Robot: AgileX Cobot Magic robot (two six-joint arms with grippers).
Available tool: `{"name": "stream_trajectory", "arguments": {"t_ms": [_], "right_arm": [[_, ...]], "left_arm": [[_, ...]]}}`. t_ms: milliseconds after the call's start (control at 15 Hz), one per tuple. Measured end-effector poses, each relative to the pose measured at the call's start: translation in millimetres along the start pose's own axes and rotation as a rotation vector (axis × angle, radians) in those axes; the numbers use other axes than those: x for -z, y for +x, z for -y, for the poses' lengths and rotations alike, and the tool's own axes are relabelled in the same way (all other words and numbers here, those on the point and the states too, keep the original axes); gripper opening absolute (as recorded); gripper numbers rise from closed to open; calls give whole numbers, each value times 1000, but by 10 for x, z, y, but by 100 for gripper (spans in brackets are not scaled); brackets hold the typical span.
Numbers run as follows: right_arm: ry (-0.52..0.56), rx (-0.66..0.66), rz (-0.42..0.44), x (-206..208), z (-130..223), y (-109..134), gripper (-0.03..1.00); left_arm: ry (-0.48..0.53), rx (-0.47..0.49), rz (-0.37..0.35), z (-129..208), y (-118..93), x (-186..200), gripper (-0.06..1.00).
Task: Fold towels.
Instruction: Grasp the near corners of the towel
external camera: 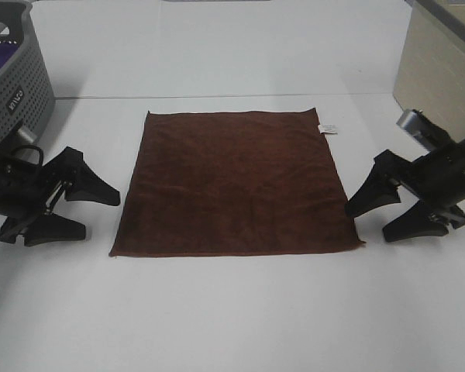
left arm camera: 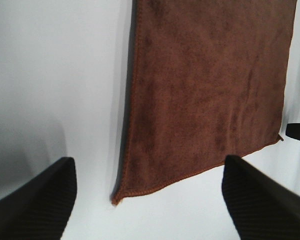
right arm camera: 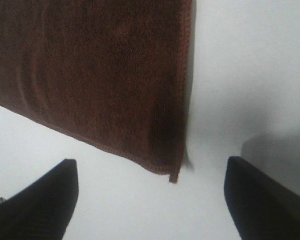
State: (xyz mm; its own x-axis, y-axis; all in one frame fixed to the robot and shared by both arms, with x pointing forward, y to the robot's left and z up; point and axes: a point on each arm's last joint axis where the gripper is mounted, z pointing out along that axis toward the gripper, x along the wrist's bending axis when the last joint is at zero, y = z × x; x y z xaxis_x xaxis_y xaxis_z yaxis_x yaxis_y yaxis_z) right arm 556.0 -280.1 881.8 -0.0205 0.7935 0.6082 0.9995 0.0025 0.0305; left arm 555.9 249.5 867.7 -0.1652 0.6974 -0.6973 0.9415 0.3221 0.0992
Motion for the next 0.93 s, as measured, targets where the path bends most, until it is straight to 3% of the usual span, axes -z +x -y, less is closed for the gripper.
{"name": "stream_trajectory", "arguments": {"t_ms": [333, 467, 667, 867, 933], "right_arm": [[24, -15, -90, -398, -176, 205, 71], [58, 5, -97, -563, -214, 319, 55], [82, -33, -70, -617, -193, 303, 30], [117, -23, -42, -618, -161, 276, 1], [131, -17, -38, -617, -148, 273, 0]], "left_arm": [[33, -56, -15, 173, -207, -399, 72], [42, -79, -17, 247, -269, -517, 56], [35, -89, -51, 263, -207, -573, 5], [53, -109, -48, 278, -206, -574, 1], [78, -127, -50, 301, -210, -561, 1]]}}
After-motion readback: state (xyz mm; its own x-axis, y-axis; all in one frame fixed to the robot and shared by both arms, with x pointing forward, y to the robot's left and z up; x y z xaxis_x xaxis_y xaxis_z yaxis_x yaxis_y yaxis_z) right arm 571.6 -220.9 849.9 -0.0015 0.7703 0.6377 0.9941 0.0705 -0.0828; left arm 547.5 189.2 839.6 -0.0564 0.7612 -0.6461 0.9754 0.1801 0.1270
